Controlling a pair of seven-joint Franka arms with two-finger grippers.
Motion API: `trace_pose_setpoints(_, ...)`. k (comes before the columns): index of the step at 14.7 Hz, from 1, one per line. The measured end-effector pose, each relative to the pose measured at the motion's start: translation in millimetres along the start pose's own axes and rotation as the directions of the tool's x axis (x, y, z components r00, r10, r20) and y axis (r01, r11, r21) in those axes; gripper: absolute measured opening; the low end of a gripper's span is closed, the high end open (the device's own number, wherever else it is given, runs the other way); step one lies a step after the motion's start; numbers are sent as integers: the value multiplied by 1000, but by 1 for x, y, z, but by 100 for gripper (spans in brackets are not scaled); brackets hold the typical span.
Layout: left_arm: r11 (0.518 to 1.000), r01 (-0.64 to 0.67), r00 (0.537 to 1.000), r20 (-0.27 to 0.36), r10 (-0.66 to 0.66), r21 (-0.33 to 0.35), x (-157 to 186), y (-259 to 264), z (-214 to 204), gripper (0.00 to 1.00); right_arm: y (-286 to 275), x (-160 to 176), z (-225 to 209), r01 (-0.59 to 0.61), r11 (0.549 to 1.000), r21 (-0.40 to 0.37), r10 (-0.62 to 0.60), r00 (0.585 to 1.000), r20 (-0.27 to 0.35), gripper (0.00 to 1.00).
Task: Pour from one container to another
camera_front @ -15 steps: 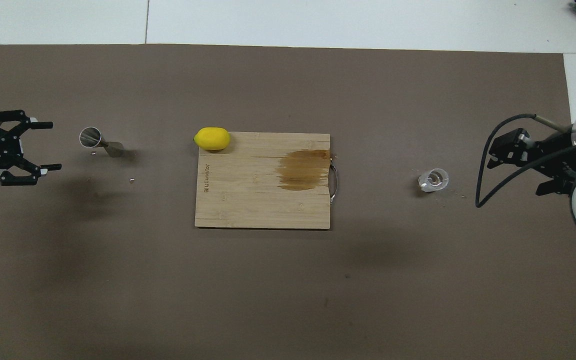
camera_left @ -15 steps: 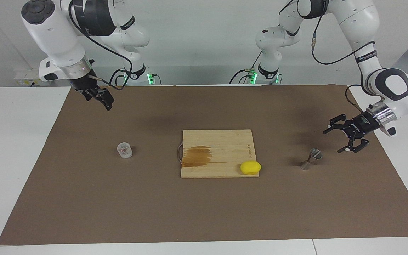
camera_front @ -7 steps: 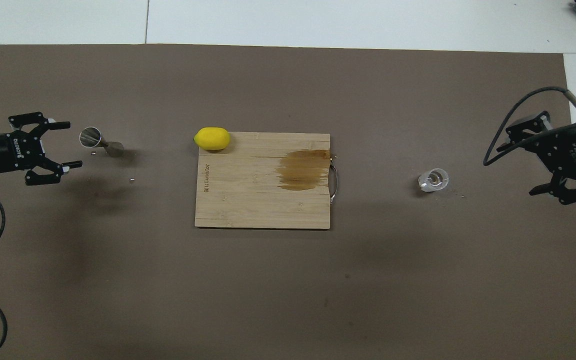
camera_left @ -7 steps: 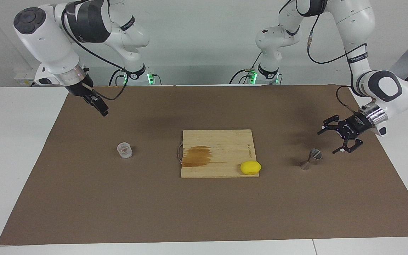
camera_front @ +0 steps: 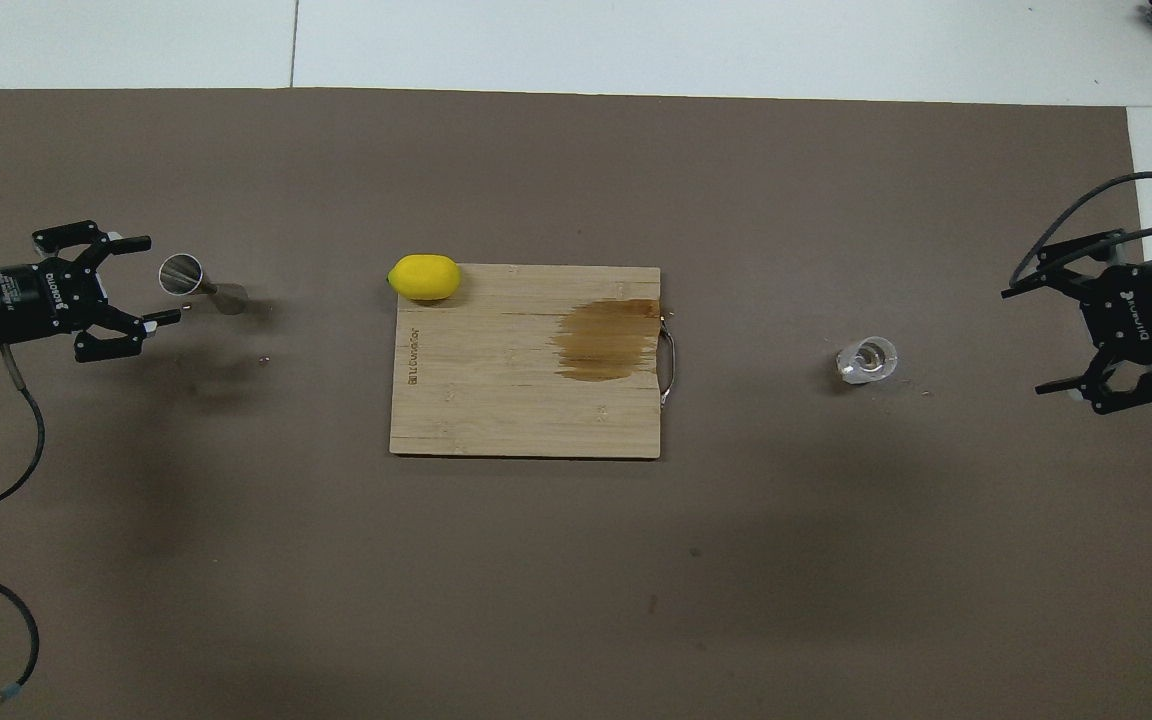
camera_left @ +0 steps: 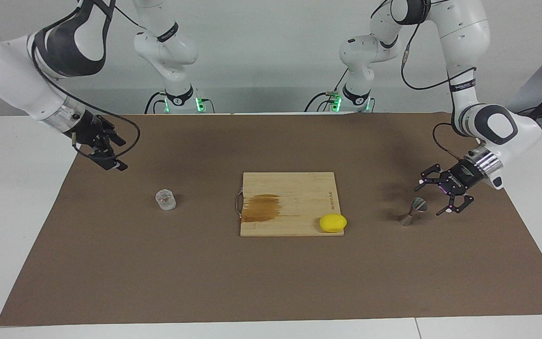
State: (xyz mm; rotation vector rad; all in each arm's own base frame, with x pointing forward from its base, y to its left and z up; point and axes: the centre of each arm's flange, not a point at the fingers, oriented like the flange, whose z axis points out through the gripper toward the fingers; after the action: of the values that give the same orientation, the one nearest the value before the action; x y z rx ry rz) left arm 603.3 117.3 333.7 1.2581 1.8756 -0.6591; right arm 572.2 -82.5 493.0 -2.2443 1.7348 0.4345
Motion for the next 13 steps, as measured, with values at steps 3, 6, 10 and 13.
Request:
trace_pose_setpoints(3, 1000, -2, 1000, 3, 2, 6, -4, -2, 8, 100, -9, 35, 37, -85, 996, 0, 85, 993, 76, 100)
trace_pose_setpoints(6, 1000, -1, 1000, 1, 1, -1, -6, -3, 14, 100, -7, 65, 72, -168, 986, 17, 164, 977, 135, 100)
trace_pose_setpoints(10, 1000, 11, 1000, 6, -11, -8, -5, -6, 20, 94, 5, 81, 110, -198, 980, 31, 191, 968, 162, 100)
trace_pose_setpoints(13, 1000, 20, 1000, 7, -20, -8, -5, -6, 20, 75, 15, 92, 133, -189, 981, 39, 178, 964, 199, 100)
